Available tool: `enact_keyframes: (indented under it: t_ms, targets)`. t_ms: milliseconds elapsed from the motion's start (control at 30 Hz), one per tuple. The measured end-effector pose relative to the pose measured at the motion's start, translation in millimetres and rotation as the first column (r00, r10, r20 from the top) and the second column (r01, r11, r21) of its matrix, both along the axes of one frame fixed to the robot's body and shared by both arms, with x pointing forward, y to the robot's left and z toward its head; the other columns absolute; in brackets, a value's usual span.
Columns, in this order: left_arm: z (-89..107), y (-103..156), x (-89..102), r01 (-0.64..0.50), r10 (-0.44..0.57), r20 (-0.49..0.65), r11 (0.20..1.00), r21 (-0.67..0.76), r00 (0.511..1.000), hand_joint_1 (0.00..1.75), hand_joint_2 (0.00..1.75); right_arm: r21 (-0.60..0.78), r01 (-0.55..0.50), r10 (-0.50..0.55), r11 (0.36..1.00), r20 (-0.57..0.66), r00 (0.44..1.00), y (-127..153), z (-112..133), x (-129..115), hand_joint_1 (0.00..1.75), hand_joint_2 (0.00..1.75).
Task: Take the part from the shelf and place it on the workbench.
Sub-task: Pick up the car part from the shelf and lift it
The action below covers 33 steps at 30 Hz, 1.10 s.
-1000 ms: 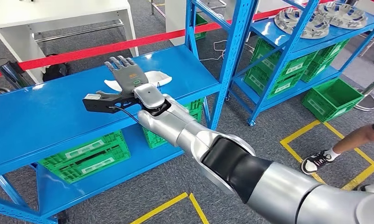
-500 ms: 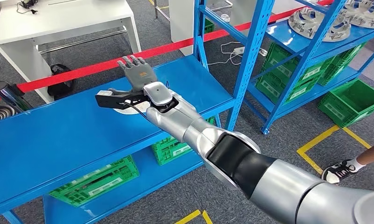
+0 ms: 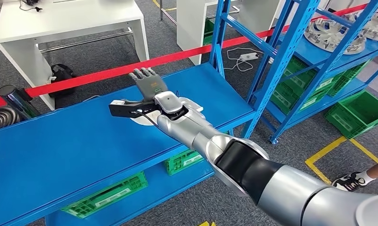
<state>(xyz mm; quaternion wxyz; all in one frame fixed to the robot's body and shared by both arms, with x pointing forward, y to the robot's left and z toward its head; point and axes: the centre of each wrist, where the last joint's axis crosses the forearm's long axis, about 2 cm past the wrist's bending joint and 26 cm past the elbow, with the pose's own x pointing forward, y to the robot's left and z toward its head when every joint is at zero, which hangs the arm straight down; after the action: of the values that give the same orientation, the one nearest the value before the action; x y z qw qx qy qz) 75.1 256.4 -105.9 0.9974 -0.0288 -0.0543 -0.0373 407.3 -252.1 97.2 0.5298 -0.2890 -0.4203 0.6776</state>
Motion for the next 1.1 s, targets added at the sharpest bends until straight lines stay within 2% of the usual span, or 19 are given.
enact_keyframes:
  t_ms: [267,633,1100]
  targets:
    - [-0.3,2,-0.9,0.001,-0.001,0.000,1.000,0.006,1.000,0.00,0.00,0.098,-0.002,0.007,0.995,-0.053,0.999,-5,-21,-17,0.00,1.75]
    - [-0.1,2,-0.2,0.013,-0.013,0.004,1.000,0.007,1.000,0.00,0.00,0.243,0.000,0.030,0.970,-0.121,0.992,13,-49,-50,0.00,1.75]
    - [0.4,1,2.6,0.030,-0.030,0.004,1.000,0.008,1.000,0.00,0.00,0.255,0.023,0.031,0.967,-0.203,0.979,17,-74,-80,0.00,1.75]
